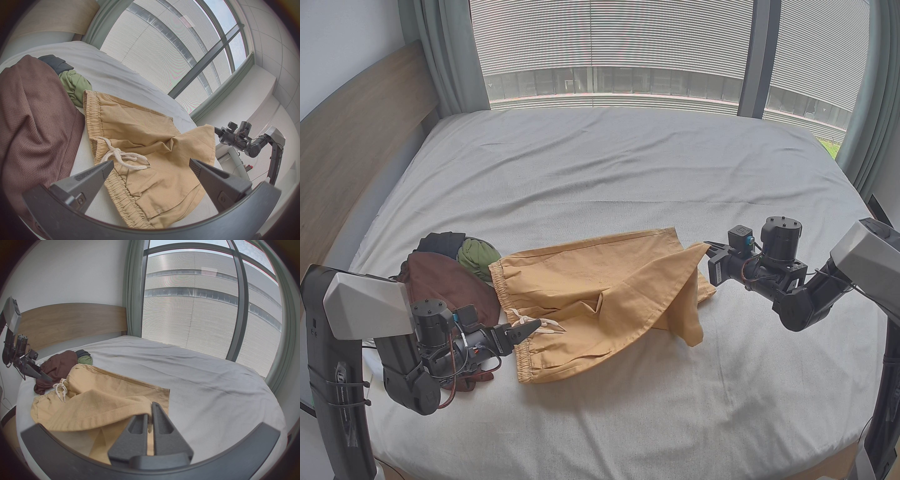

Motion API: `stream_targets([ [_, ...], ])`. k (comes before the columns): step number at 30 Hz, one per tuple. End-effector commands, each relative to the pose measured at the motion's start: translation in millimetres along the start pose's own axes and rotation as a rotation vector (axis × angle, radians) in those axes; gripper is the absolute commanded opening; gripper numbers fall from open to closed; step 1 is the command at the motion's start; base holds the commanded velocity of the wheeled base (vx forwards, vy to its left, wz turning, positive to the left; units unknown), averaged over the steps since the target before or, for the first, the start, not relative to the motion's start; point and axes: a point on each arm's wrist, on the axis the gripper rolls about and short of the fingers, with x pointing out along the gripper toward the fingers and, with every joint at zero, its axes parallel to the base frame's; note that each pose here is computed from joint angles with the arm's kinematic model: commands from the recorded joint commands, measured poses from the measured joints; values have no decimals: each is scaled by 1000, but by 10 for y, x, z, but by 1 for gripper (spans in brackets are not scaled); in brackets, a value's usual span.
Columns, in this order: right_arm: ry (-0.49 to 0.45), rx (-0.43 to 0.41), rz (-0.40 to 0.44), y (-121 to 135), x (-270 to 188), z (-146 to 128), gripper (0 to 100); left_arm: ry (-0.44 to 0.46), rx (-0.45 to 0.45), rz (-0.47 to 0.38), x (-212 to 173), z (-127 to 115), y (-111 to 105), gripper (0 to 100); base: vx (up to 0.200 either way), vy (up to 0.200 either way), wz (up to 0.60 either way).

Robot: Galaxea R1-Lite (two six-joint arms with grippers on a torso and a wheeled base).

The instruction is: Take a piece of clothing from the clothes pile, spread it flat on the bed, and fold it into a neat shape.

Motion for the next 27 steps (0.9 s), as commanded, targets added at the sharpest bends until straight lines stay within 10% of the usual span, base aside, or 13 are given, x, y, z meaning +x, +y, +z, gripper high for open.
stream_targets([
  [1,-16,-24,-6,-48,73,91,0,3,-2,1,1,-10,5,100,0,0,0],
  [17,-27,-62,-2,-75,272,76,0,8,-5,4,2,-25,13,100,0,0,0],
  [27,130,-37,74,98,-312,-159,0,20,-10,8,-7,-57,17,100,0,0,0],
])
